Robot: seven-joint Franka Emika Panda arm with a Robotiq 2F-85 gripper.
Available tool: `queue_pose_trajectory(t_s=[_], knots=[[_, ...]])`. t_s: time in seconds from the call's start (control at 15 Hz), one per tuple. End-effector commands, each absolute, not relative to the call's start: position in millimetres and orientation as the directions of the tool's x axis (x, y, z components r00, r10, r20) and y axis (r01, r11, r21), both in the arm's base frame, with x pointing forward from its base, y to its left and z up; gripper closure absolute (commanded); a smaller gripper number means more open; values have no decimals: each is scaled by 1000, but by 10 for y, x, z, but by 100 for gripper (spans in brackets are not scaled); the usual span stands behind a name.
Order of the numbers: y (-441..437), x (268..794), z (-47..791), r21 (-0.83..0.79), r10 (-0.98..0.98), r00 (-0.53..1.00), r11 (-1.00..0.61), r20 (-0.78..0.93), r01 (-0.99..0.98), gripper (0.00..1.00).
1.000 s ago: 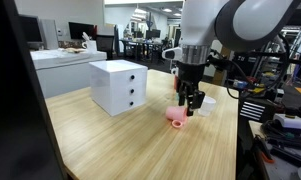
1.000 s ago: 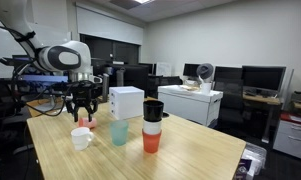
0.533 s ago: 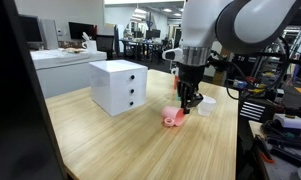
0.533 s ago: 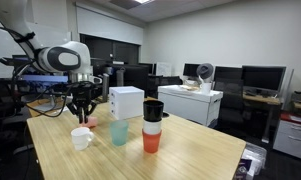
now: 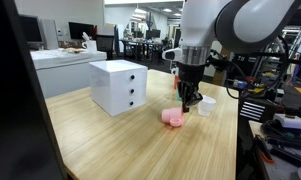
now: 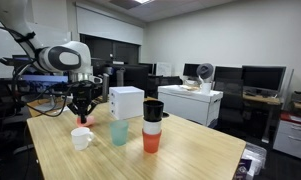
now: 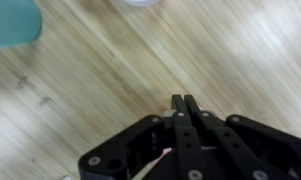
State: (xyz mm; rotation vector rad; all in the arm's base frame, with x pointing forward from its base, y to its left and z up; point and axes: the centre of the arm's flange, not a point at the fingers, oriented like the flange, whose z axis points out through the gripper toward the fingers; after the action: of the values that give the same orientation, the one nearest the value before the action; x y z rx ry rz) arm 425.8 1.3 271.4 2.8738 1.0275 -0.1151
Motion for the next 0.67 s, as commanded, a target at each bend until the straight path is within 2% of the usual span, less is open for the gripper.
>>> queue_pose_trajectory(t_s=[0.0, 0.6], knots=[[-5, 4323, 2785, 66, 595, 790, -791, -149, 608, 94], [-91, 4650, 3181, 103, 499, 825, -836, -265, 539, 93]])
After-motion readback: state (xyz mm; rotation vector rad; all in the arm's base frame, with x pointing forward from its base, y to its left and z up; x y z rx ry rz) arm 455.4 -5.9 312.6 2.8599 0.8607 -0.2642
